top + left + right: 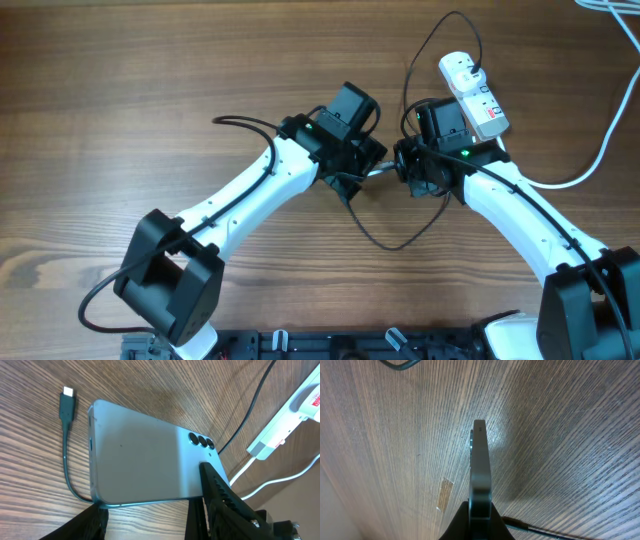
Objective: Plug charger to phone and switch on socket
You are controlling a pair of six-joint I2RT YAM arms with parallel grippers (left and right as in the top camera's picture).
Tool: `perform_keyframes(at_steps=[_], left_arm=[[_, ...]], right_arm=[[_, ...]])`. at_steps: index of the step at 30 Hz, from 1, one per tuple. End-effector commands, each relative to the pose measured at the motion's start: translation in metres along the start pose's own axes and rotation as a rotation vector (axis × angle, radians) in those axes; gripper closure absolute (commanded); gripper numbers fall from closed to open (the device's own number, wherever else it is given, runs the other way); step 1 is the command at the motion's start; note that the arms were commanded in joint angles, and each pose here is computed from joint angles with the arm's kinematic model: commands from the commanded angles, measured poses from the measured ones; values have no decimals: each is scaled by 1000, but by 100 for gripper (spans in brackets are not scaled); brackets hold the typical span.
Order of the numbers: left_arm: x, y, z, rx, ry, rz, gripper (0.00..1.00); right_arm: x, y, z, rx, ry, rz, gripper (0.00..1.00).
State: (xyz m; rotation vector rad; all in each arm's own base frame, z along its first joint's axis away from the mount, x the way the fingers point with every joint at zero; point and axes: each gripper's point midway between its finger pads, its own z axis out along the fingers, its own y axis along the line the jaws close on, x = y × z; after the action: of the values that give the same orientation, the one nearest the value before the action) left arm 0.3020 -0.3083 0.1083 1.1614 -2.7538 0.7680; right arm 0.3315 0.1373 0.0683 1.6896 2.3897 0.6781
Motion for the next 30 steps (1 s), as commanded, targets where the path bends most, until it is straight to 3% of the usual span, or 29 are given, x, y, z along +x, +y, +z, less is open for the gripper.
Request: perform_keyframes(at_steps=[1,6,10,13,16,18,20,30], left_arm=[[-3,4,14,-16,-63,-32,35],[-7,8,14,-35,-88,10,33],[-13,25,12,-116,-116,193,27],[-23,36,9,-199,-136,574,17],[-23,36,9,-225,-100,931,5],[-23,35,9,-232,-84,1108,0],[-23,36,8,-239,-72,1193,0],[-13,9,-18,-132,-147,1296,1]], right_arm=[[2,-2,4,10,8,12,96],[1,-2,4,10,1,-47,96],[-12,-1,4,18,-76,-318,96],[-16,6,3,6,-101,-622,96],[-12,7,3,-2,-82,-726,95],[-10,7,4,-4,-72,-758,95],[-9,7,4,-5,-67,-762,95],[1,12,4,-49,-4,-567,96]])
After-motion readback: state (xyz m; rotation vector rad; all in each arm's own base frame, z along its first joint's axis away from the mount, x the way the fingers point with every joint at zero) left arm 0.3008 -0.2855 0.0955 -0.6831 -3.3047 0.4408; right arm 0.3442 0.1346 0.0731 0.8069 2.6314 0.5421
